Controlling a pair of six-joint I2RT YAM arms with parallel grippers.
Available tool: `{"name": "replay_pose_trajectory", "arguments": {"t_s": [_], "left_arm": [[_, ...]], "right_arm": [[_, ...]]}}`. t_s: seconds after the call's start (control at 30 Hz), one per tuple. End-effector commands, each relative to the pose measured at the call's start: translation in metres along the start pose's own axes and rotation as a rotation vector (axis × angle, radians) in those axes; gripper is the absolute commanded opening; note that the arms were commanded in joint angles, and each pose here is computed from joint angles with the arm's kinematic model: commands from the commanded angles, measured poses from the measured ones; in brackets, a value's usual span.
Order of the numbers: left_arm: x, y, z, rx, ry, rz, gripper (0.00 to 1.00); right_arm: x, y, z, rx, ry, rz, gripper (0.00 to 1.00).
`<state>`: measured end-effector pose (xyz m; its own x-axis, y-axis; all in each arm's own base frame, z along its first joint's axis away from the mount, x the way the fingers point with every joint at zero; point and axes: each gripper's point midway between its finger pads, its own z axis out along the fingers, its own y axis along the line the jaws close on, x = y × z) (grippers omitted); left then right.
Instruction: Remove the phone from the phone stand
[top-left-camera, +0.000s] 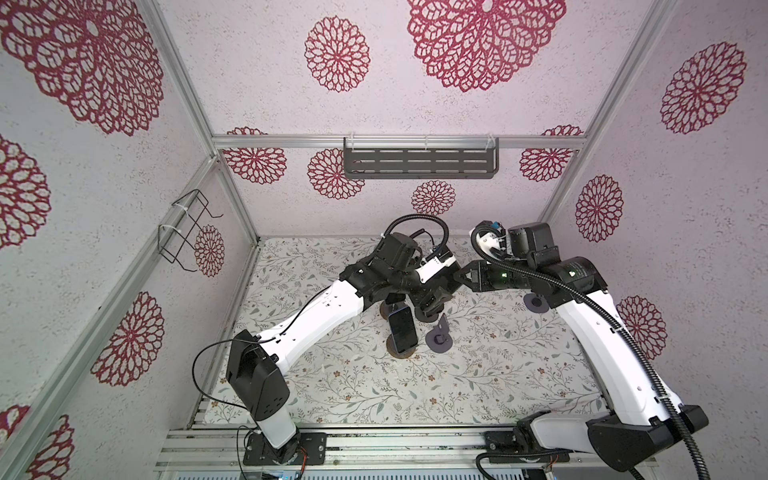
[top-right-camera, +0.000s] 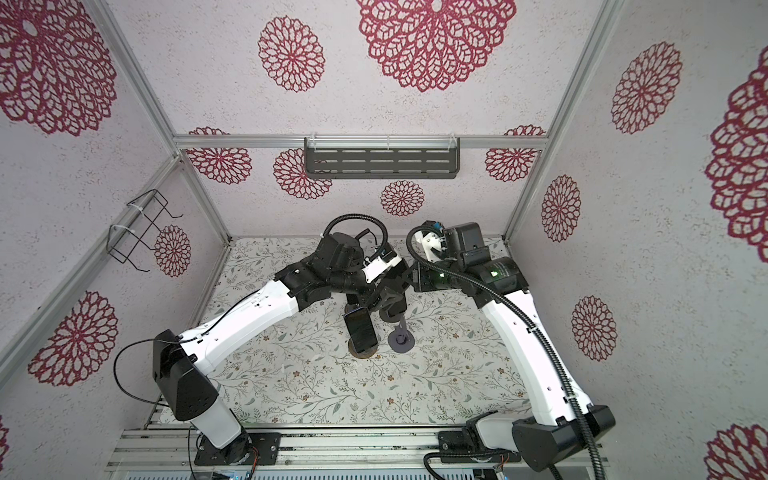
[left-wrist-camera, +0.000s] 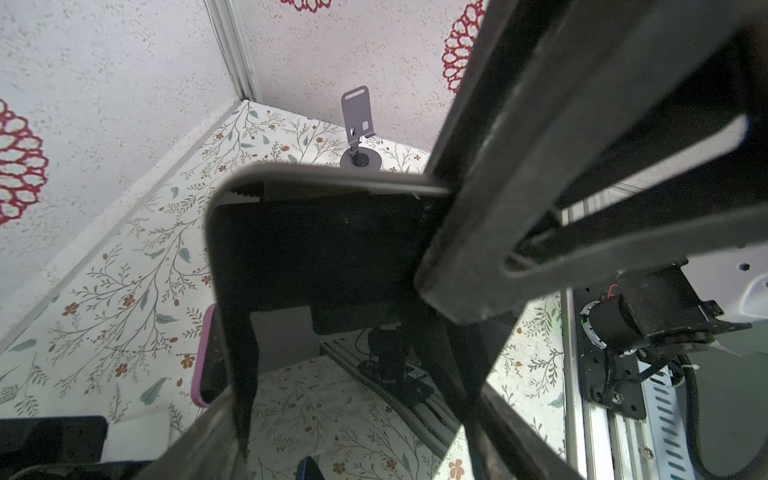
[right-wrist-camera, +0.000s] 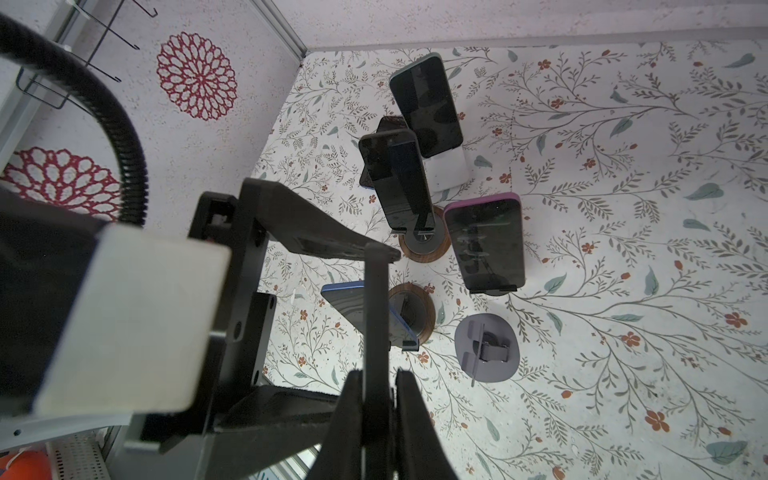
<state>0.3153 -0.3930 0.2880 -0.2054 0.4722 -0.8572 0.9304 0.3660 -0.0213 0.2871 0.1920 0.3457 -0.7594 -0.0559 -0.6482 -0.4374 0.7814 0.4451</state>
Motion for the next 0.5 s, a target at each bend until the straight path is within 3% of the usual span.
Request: {"name": "replay_pose_trajectory", "arguments": {"t_s": [0.0,0.33,0.4,0.47], "left_arm": [[-0.0071,0.0039,0.0017,-0.02,-0.019,0.004,0.67],[-0.0118,0.0107,0.0008,-0.057,-0.036,-0.029,0.53],[-0.0123,0.0117,0.0017,-0.06,-0.039,-0.033,0.54],[-0.0133,0.0116,0.0018,-0.062,-0.044,-0.03,0.63]], "right_arm": [[-0.0101,0.0161,-0.0171,-0.06,-0.071,-0.015,0.0],[-0.0084,0.0112,-0.0163,-0.049,-0.072,-0.012,0.0],[-0.0083,0.0104,-0.0162,-0.047,-0.073,-0.012,0.0],[-0.0082,0.0096,-0.0164,-0.045,-0.075,-0.012,0.0]]}}
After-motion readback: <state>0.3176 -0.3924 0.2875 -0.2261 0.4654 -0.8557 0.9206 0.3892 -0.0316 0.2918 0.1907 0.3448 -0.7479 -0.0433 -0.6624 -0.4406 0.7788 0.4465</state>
